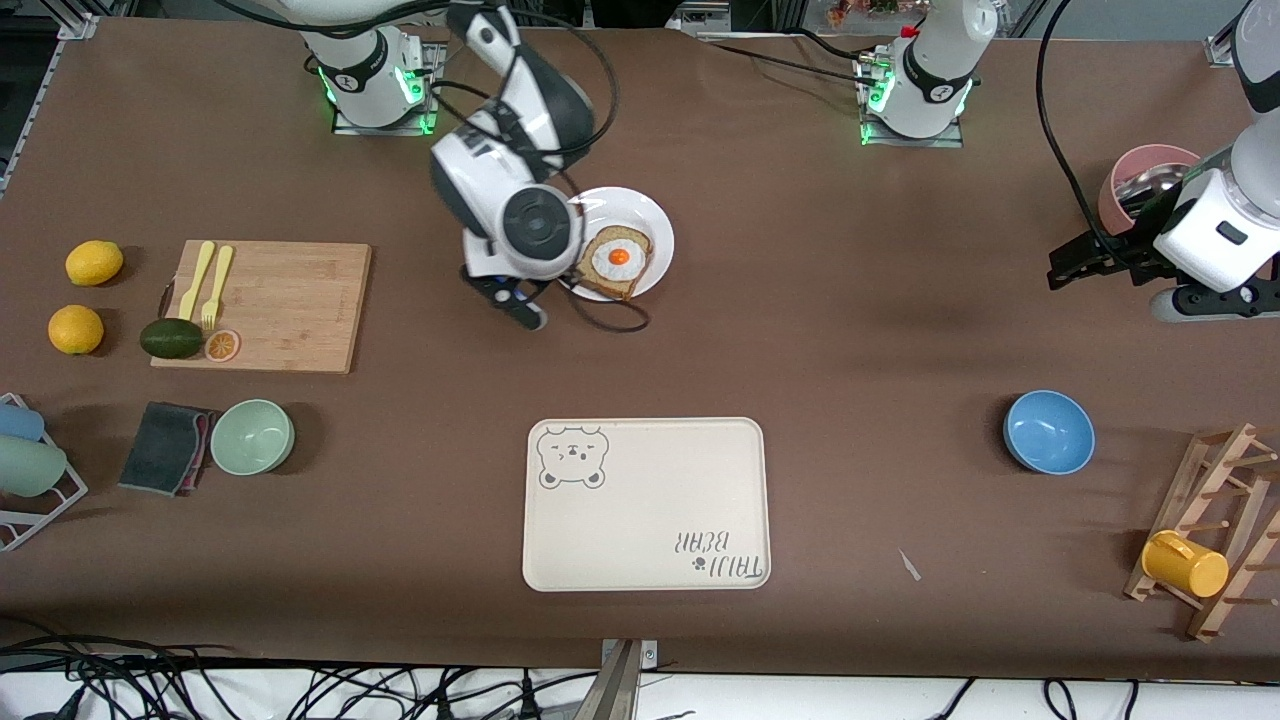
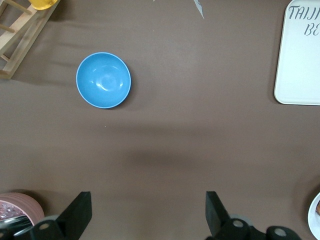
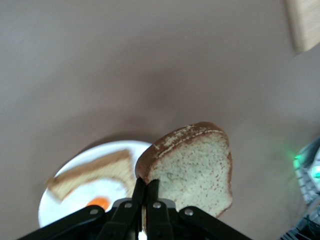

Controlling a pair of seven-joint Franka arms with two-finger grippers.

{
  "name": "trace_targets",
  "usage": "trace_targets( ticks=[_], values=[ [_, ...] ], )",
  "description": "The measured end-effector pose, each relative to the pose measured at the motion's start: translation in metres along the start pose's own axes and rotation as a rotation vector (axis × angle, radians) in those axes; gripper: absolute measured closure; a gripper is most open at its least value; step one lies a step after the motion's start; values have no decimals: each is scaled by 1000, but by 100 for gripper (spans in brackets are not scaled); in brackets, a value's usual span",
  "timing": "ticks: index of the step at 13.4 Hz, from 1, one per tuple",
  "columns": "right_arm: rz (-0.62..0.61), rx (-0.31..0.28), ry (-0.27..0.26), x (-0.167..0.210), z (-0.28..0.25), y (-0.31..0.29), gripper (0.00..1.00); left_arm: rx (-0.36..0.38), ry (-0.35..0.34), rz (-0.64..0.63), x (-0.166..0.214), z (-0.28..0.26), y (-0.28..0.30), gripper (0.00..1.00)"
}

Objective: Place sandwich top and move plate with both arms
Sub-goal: 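Lower the bread onto the egg and open the right gripper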

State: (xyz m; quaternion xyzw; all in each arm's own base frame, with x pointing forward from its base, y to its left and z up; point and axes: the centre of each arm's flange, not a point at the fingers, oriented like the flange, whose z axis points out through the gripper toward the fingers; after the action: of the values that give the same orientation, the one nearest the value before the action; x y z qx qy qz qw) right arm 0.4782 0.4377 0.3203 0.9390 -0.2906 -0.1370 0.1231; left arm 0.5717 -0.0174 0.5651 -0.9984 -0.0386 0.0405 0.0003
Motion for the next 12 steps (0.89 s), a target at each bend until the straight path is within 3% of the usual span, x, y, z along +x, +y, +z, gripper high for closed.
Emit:
trace_targets(
  ticks=[4, 7, 11, 12],
  values=[
    [-3, 16, 33, -44, 27, -33, 96, 0, 0, 1, 0, 0, 0, 0],
    [-15, 16, 86, -52, 47, -45, 96, 0, 0, 0, 0, 0, 0, 0],
    [-18, 34, 113, -60, 57, -55, 96, 0, 0, 0, 0, 0, 0, 0],
    [-21, 35, 116, -63, 58, -56, 90, 0, 0, 0, 0, 0, 0, 0]
  ],
)
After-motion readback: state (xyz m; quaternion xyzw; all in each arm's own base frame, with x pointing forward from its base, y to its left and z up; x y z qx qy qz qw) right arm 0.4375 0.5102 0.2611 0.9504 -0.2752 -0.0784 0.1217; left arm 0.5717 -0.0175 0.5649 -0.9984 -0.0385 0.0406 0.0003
